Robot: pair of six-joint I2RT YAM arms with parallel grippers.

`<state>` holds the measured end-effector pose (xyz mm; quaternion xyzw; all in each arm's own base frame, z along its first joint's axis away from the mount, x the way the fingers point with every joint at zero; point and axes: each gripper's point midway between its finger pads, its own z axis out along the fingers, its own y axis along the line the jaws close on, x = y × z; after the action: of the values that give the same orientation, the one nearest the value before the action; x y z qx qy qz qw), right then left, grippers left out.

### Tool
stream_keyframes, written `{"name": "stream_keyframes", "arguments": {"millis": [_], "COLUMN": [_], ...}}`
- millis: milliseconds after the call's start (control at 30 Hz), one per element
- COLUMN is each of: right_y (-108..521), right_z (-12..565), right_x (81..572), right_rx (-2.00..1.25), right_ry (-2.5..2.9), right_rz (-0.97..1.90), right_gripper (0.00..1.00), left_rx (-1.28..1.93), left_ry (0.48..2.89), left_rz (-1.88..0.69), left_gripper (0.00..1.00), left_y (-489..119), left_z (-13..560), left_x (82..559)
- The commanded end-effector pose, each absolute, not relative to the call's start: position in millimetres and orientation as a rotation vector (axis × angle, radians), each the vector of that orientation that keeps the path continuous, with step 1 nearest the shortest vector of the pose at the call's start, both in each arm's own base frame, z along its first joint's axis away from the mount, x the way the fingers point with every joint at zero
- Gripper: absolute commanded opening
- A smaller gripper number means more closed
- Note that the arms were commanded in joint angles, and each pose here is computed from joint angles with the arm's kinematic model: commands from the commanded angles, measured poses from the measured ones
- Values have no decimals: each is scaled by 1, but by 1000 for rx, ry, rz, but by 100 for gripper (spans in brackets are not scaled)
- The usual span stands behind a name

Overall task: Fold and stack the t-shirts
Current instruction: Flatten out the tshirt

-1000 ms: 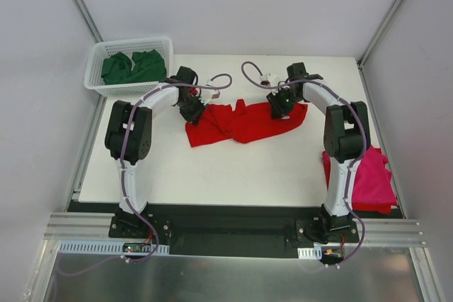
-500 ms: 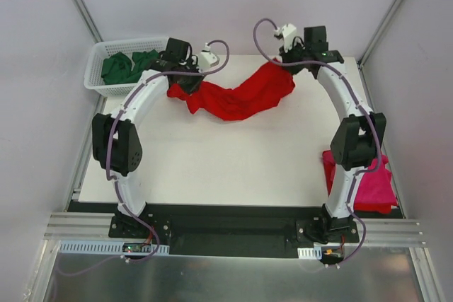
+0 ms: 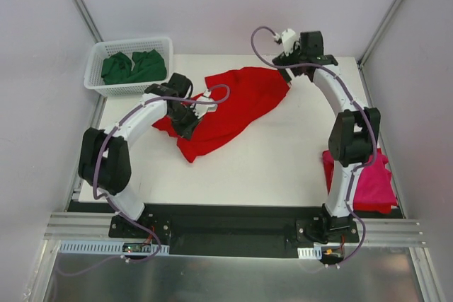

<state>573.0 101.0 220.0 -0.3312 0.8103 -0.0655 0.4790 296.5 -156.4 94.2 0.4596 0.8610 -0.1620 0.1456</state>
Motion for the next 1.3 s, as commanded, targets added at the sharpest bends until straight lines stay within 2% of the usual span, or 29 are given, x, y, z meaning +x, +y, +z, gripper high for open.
{"name": "stream_keyframes", "arguments": {"millis": [0, 67, 233, 300, 467, 600, 633, 667, 733, 767, 800, 967, 1100, 1267], "right_y": [104, 113, 125, 126, 125, 127, 128, 128, 128, 128, 128, 130, 130, 132], "right_z": [209, 183, 139, 125, 104, 108, 111, 113, 111, 114, 114, 117, 112, 111], "right_x": [509, 474, 435, 431, 437, 445, 449, 450, 453, 455, 456, 469, 488, 531], "right_rx": [-901, -957, -1004, -1017, -998, -984, -980, -983, -987, -986, -983, -922, -836, -737], "right_ry": [2086, 2165, 2210, 2225, 2265, 2260, 2253, 2253, 2258, 2252, 2253, 2215, 2180, 2155], "right_rz": [3, 138, 296, 313, 343, 342, 343, 344, 340, 336, 332, 319, 287, 239], "right_gripper": [96, 96, 96, 96, 96, 96, 96, 96, 96, 96, 96, 96, 96, 98], "left_rx": [1292, 1259, 1237, 1248, 1384, 1555, 1613, 1664, 1759, 1776, 1758, 1314, 1167, 1088], "left_ry": [2354, 2322, 2268, 2263, 2284, 2426, 2449, 2480, 2551, 2543, 2516, 2178, 2123, 2173], "left_rz": [-383, -361, -344, -333, -248, -294, -304, -337, -370, -363, -322, -109, -77, -72], "left_gripper": [0, 0, 0, 1, 12, 22, 26, 56, 96, 99, 99, 99, 99, 99], "left_y": [-148, -152, -160, -161, -155, -144, -141, -142, -133, -133, -132, -157, -171, -183], "left_z": [151, 167, 187, 190, 200, 188, 184, 179, 176, 177, 181, 224, 213, 175], "left_x": [296, 307, 330, 333, 330, 290, 280, 269, 246, 245, 252, 350, 393, 424]}}
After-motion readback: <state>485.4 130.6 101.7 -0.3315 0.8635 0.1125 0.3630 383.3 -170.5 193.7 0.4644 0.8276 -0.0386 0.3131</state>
